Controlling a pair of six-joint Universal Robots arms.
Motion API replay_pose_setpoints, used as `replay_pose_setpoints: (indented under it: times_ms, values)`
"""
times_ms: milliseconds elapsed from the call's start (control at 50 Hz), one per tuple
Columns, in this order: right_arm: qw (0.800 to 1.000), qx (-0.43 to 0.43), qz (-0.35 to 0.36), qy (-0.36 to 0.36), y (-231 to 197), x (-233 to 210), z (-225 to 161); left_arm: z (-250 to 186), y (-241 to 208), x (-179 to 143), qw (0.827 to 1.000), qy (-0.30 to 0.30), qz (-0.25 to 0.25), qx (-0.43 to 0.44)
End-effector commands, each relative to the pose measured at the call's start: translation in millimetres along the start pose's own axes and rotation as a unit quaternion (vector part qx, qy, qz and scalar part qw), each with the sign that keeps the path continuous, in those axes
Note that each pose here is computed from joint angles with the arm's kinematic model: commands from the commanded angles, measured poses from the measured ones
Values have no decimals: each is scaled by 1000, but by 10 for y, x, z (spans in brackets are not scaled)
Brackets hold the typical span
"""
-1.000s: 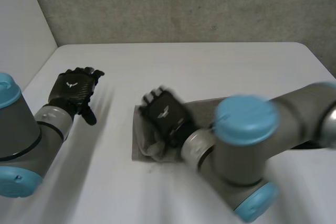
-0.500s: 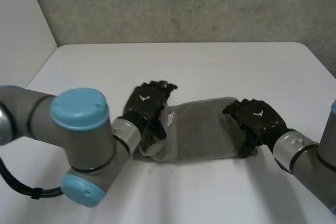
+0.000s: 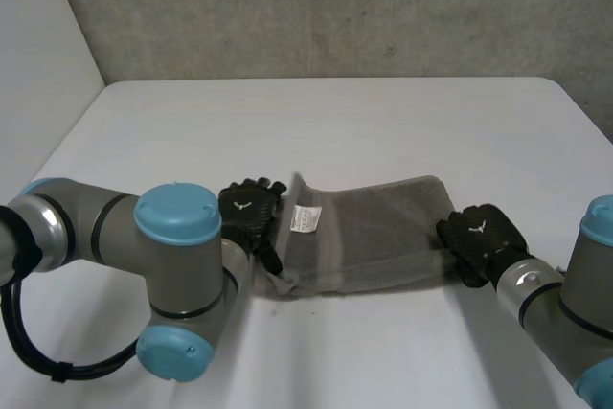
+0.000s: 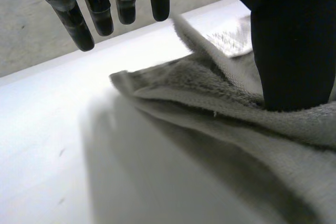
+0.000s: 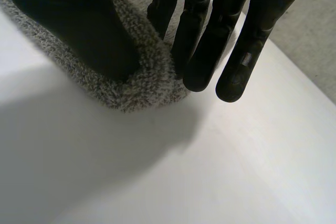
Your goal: Fold the towel.
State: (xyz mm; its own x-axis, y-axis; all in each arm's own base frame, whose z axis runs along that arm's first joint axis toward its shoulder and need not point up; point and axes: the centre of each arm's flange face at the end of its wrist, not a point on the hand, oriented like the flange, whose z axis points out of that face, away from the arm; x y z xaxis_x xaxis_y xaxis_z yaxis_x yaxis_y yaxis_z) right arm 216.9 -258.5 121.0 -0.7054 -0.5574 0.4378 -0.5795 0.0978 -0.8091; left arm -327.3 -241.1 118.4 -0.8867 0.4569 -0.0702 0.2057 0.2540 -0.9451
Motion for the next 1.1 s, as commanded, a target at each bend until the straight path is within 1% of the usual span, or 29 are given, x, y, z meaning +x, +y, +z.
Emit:
replay_pose_setpoints:
  times_ms: [20, 60, 80, 120, 260, 300, 340, 360, 400, 420, 440, 460, 480, 500, 520, 540, 620, 720, 800, 860, 900, 920, 940, 960, 1000, 1020, 1060, 1080, 1100]
  values:
    - [999, 29, -12, 14, -192, 68, 54, -128, -22, 42, 1000, -3, 5, -2]
    - [998, 60, -24, 1, -394, -39, 44, -162, -29, 64, 1000, 0, 6, -1]
    - [998, 60, -24, 1, -395, -40, 44, -195, -28, 74, 1000, 2, 7, -3]
    - [995, 92, -48, -3, -614, -157, 31, -252, -45, 73, 1000, 4, 6, -3]
    - [985, 137, -102, 1, -969, -322, -1, -386, -173, -4, 1000, -3, 3, 9]
    - [977, 170, -127, -22, -1166, -548, -54, -420, -220, -35, 1000, -6, 1, 13]
    - [973, 181, -136, -35, -1234, -662, -70, -462, -330, -211, 999, -28, -7, 18]
    - [973, 181, -136, -35, -1235, -664, -70, -462, -330, -212, 999, -28, -7, 18]
    - [966, 198, -149, -71, -1320, -919, -106, -503, -438, -479, 998, -63, -19, 22]
    - [966, 198, -149, -71, -1320, -921, -106, -503, -439, -480, 998, -63, -19, 22]
    - [962, 206, -154, -93, -1343, -1069, -129, -526, -485, -606, 996, -79, -25, 26]
    - [956, 216, -161, -116, -1365, -1231, -154, -526, -485, -607, 996, -80, -25, 26]
    - [956, 216, -161, -117, -1366, -1233, -154, -540, -516, -717, 995, -93, -31, 28]
    - [949, 228, -166, -141, -1380, -1401, -187, -553, -542, -816, 993, -106, -35, 31]
    - [942, 239, -171, -165, -1383, -1548, -211, -553, -542, -817, 993, -106, -35, 31]
    - [941, 239, -171, -165, -1383, -1549, -212, -568, -557, -904, 992, -118, -40, 33]
    - [927, 242, -181, -224, -1241, -1896, -188, -629, -601, -1073, 988, -141, -49, 39]
    - [923, 218, -188, -256, -1081, -2076, -174, -638, -575, -1028, 990, -124, -48, 36]
    - [923, 214, -193, -255, -1100, -2065, -192, -616, -590, -994, 992, -109, -49, 41]
    - [928, 221, -178, -242, -1227, -1929, -281, -586, -670, -939, 993, -91, -48, 56]
    - [937, 233, -136, -222, -1430, -1695, -455, -563, -749, -886, 993, -77, -49, 70]
    - [937, 233, -135, -222, -1431, -1694, -455, -538, -816, -812, 994, -62, -49, 82]
    - [946, 230, -101, -204, -1490, -1501, -465, -538, -816, -811, 994, -62, -49, 82]
    - [946, 230, -100, -204, -1491, -1500, -466, -508, -866, -722, 994, -46, -51, 90]
    - [962, 210, -14, -172, -1516, -1098, -423, -462, -930, -638, 993, -32, -57, 101]
    - [962, 210, -14, -172, -1516, -1096, -422, -461, -930, -637, 993, -32, -57, 101]
    - [967, 190, 87, -147, -1504, -750, -383, -401, -982, -573, 991, -21, -69, 109]
    - [967, 190, 87, -147, -1503, -749, -383, -343, -987, -537, 991, -15, -81, 110]
    - [965, 180, 136, -136, -1470, -578, -339, -283, -954, -491, 990, -8, -96, 104]
